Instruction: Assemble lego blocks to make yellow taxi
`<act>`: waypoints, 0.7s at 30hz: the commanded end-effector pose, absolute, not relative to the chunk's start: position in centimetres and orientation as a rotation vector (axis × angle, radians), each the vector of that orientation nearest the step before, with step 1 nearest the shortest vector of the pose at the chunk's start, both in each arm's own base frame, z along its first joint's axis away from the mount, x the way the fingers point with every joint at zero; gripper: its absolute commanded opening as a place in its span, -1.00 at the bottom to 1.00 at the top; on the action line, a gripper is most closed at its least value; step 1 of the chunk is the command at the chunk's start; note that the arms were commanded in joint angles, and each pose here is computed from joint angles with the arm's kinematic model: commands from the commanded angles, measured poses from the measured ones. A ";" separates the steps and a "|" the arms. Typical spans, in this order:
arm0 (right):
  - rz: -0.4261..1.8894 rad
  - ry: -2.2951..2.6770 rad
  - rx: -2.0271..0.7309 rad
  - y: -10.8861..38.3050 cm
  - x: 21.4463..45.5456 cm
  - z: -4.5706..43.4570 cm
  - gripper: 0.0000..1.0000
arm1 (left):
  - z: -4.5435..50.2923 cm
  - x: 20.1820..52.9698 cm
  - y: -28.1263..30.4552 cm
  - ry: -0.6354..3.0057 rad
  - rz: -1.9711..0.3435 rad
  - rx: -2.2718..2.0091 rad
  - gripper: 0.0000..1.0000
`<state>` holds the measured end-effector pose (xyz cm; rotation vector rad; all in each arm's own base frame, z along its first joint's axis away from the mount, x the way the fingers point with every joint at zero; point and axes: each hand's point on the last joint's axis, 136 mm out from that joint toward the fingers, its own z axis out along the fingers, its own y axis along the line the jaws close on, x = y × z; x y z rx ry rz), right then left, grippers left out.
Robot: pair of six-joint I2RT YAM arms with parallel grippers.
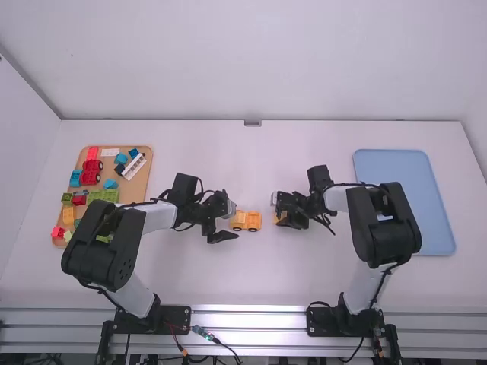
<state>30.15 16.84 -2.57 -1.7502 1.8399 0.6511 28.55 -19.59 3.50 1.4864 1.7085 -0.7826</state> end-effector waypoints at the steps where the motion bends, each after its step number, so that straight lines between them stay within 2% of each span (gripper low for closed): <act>1: 0.668 1.851 -1.742 16.8 29.8 -2.6 -0.08 | 4.3 28.8 -19.7 1.681 -0.768 1.491 0.98; 2: 0.670 1.852 -1.742 16.8 29.8 -2.6 -0.41 | 4.3 28.7 -19.8 1.680 -0.768 1.493 0.98; 3: 0.672 1.855 -1.743 16.8 29.7 -2.6 -0.53 | 4.3 28.6 -19.9 1.666 -0.764 1.510 0.98; 13: 0.674 1.855 -1.743 16.8 29.7 -2.6 -0.53 | 3.2 28.5 -20.0 1.614 -0.732 1.555 0.98; 21: 0.738 1.862 -1.738 17.3 30.2 -0.9 -0.55 | 1.7 30.3 -20.2 1.696 -0.762 1.505 0.98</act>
